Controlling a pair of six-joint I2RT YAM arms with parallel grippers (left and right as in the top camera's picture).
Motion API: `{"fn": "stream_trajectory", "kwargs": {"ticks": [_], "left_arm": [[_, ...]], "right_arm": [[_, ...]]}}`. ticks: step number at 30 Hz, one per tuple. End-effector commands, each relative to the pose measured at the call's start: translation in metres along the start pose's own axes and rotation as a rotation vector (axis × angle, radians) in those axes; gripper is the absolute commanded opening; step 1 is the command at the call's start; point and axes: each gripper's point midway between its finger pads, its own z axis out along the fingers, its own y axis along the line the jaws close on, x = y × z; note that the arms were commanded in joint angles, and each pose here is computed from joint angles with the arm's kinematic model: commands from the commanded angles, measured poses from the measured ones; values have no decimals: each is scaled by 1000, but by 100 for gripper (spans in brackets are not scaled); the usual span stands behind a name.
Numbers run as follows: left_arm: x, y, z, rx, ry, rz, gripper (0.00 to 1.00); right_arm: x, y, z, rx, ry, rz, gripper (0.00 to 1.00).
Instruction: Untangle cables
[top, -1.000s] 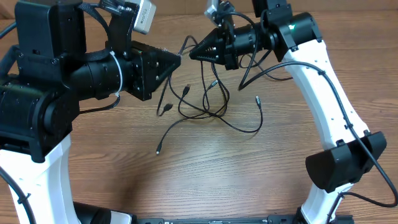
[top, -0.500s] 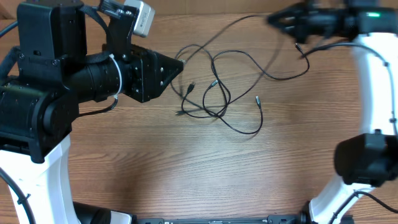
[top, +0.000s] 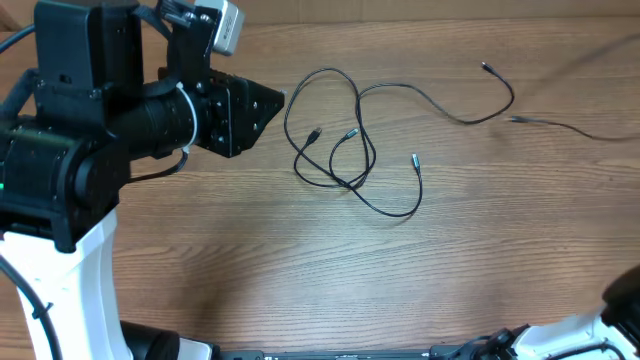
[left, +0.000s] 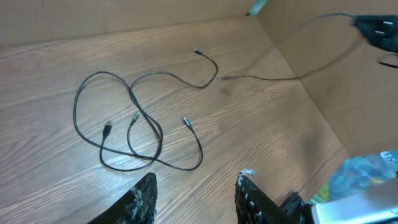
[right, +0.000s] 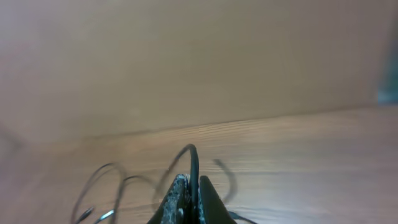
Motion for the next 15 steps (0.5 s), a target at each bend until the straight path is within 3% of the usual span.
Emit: {"fn": "stream_trajectory", "kwargs": {"ticks": [1, 5, 12, 15], "left_arm": [[-2, 3, 5, -12, 9, 18, 40], [5, 10, 14, -23, 56, -8, 40], [9, 18, 24, -38, 99, -32, 35], [8, 18, 25, -37, 92, -30, 34]], "right_arm": [[-22, 1, -33, 63, -60, -40, 4], [-21, -39, -58, 250, -67, 8, 4], [-30, -69, -82, 381, -100, -42, 4], [-33, -96, -94, 551, -92, -69, 4]]}}
